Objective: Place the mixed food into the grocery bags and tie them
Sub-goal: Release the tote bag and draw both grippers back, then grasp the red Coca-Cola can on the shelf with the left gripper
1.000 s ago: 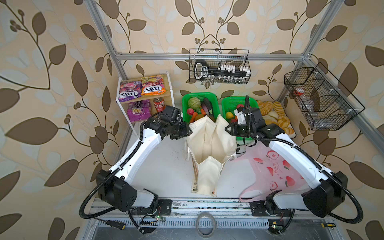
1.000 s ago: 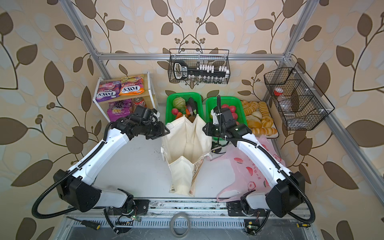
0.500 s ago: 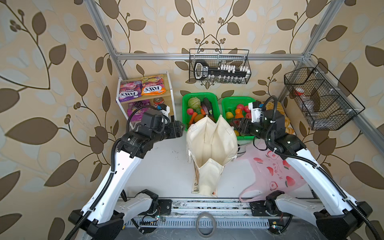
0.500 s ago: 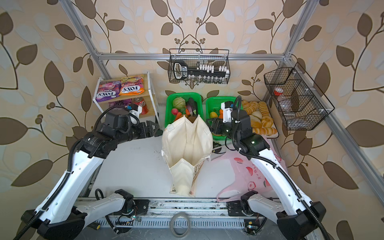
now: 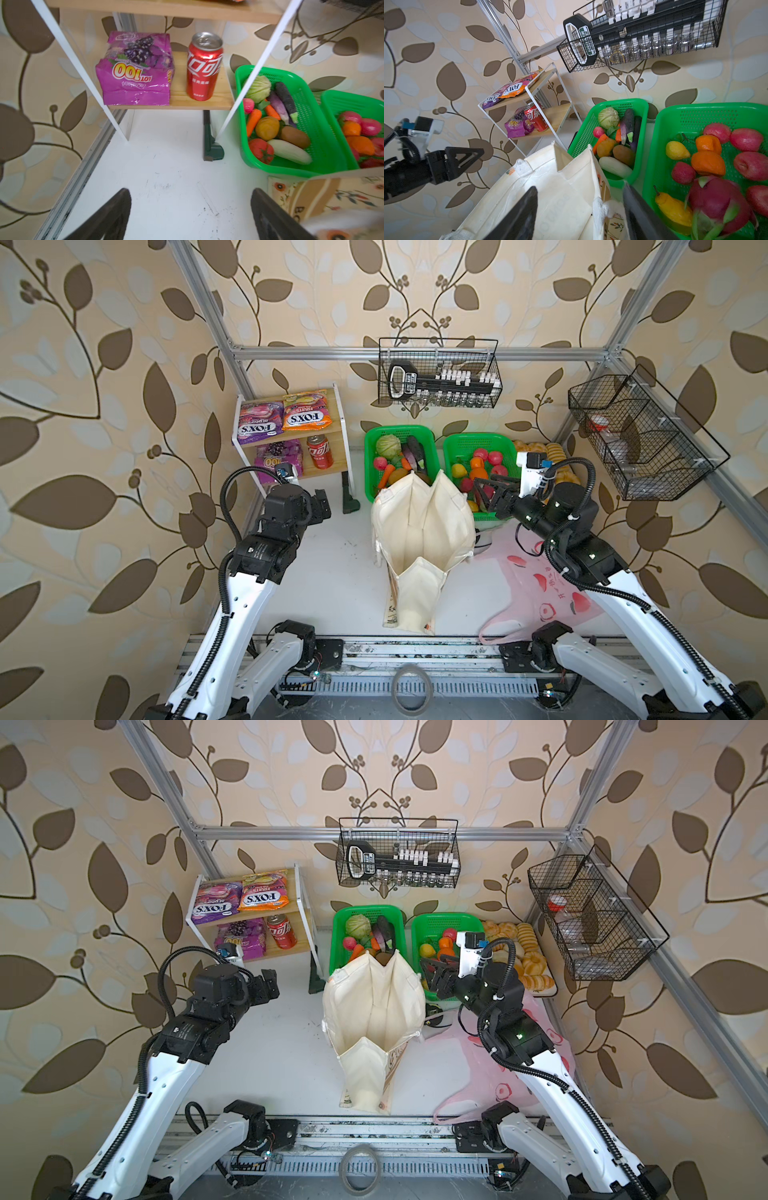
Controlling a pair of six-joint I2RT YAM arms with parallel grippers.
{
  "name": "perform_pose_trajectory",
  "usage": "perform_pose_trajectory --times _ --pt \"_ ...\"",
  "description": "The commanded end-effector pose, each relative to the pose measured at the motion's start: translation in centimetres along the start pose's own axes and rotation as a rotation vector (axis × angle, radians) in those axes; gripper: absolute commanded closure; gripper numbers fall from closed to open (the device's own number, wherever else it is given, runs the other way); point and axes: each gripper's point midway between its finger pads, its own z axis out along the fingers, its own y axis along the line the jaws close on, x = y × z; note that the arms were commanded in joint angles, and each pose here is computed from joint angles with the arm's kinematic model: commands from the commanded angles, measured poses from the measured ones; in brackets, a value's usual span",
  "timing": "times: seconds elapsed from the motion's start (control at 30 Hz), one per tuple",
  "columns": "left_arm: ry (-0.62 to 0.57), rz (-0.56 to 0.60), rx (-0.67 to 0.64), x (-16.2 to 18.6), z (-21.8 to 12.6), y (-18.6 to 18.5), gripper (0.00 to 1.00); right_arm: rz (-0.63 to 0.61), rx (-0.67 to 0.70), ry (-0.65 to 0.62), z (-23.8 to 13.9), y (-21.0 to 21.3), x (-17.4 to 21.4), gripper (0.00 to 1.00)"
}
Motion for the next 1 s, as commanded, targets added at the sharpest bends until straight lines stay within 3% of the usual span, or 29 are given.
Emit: perform_pose_trajectory --times 0.0,0.1,0.23,0.37,0.53,0.97 --pt "-0.140 -0.066 0.115 -2.5 1.5 -0.8 0.09 -0.023 0.008 -0.026 0.1 -0.4 0.1 0.35" --pt "-0.248 -0.083 0.166 -2.7 3.2 -1.2 0.11 -0.017 0.002 -0.021 0.2 -0.4 0.4 0.35" --pt "-0.402 0.010 0.233 -3.3 4.7 -2.5 0.13 -0.031 0.024 -0.024 -0.1 -0.8 0.5 0.34" --pt "-0.362 0.096 0.191 -3.0 8.1 -2.6 0.18 -0.043 0.051 -0.038 -0.3 -1.4 0.8 0.34" --pt "-0.437 0.144 0.195 -3.8 10.9 -3.4 0.18 -0.076 0.062 -0.062 -0.8 -1.6 0.6 0.34" --pt "-0.487 0.124 0.102 -4.1 16.8 -2.0 0.09 -0.128 0.126 -0.075 -1.7 -2.8 0.9 0.33"
